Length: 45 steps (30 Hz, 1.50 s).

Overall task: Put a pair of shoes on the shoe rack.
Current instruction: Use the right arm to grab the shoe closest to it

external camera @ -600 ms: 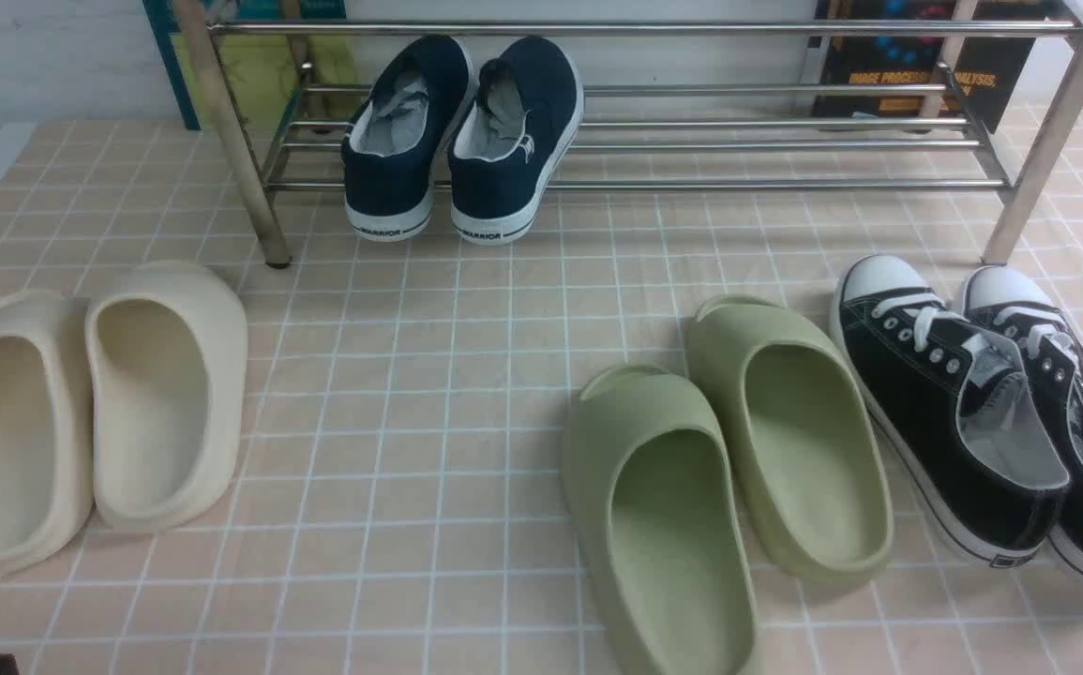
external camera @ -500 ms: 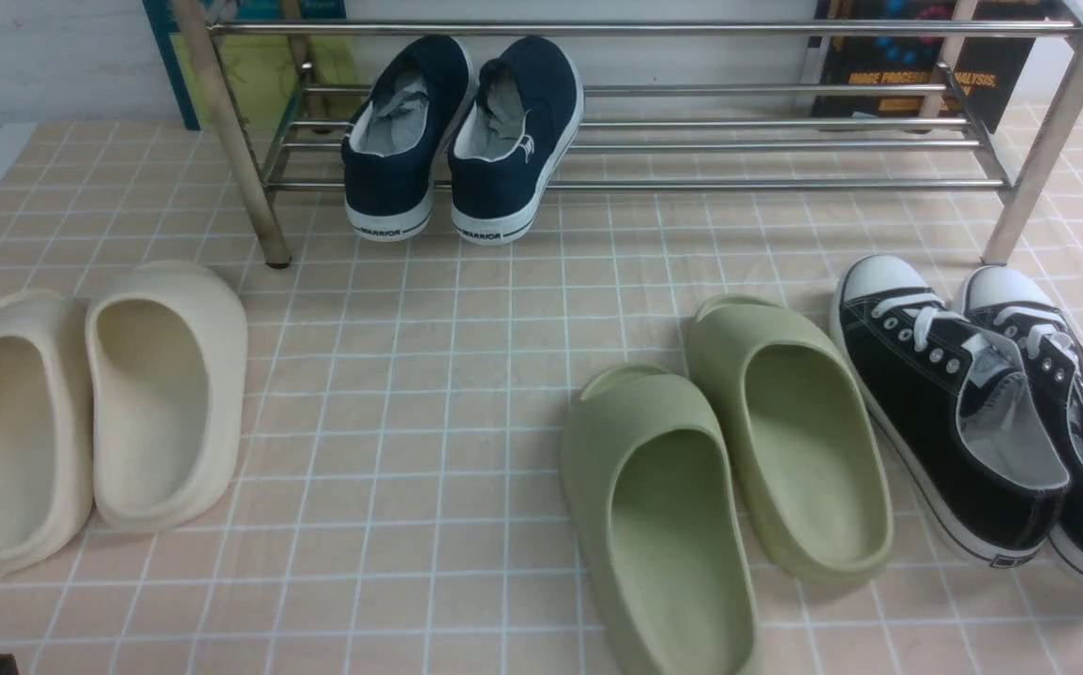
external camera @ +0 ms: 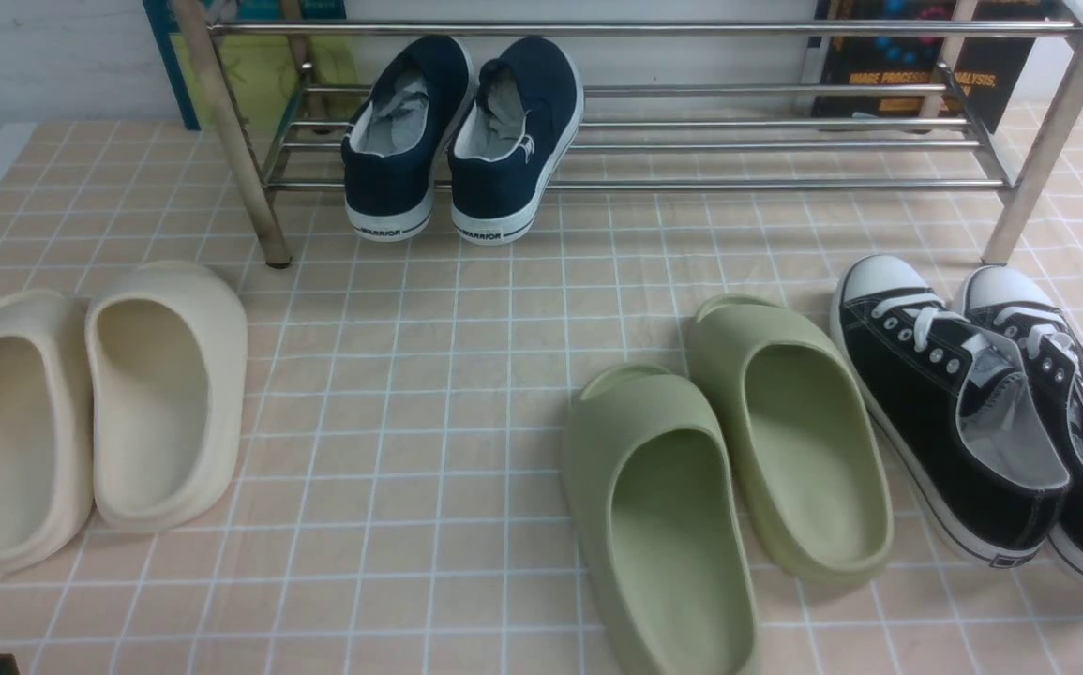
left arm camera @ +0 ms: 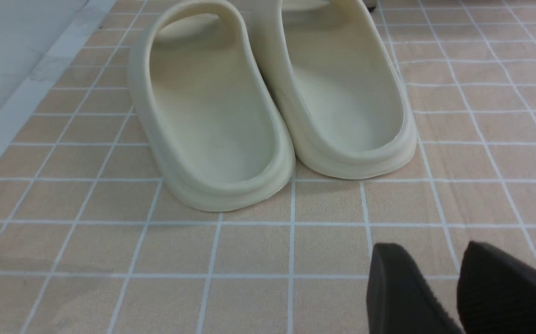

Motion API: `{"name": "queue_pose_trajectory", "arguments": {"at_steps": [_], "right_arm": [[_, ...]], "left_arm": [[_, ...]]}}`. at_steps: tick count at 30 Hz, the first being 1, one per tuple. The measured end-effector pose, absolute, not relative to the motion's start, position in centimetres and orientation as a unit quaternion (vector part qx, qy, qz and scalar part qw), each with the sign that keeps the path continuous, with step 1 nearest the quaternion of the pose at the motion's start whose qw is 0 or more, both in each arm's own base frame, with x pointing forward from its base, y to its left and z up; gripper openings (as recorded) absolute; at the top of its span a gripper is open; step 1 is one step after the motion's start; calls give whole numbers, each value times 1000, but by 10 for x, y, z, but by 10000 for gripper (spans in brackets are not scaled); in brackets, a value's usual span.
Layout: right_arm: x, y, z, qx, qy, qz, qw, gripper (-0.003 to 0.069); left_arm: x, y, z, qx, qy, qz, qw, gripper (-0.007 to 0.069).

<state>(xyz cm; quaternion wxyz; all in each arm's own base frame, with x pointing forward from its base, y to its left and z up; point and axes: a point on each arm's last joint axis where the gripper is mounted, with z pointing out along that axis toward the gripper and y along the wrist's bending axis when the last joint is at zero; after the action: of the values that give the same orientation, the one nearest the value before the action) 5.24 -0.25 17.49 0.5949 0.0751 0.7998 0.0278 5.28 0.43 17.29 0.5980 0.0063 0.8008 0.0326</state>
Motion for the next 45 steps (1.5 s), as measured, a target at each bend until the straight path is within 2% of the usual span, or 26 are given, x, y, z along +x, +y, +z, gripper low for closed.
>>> {"name": "queue_pose_trajectory", "arguments": {"at_steps": [34,41,45], "right_arm": [[52,-2,175,75,800,28,595,239],[52,-2,175,82,799,39,594,239],[53,0,175,98,797,65,593,239]], "left_arm": [[53,4,173,6,801,33,598,237],[53,4,173,6,801,33,598,238],[53,4,173,6,801,33,598,237]]}}
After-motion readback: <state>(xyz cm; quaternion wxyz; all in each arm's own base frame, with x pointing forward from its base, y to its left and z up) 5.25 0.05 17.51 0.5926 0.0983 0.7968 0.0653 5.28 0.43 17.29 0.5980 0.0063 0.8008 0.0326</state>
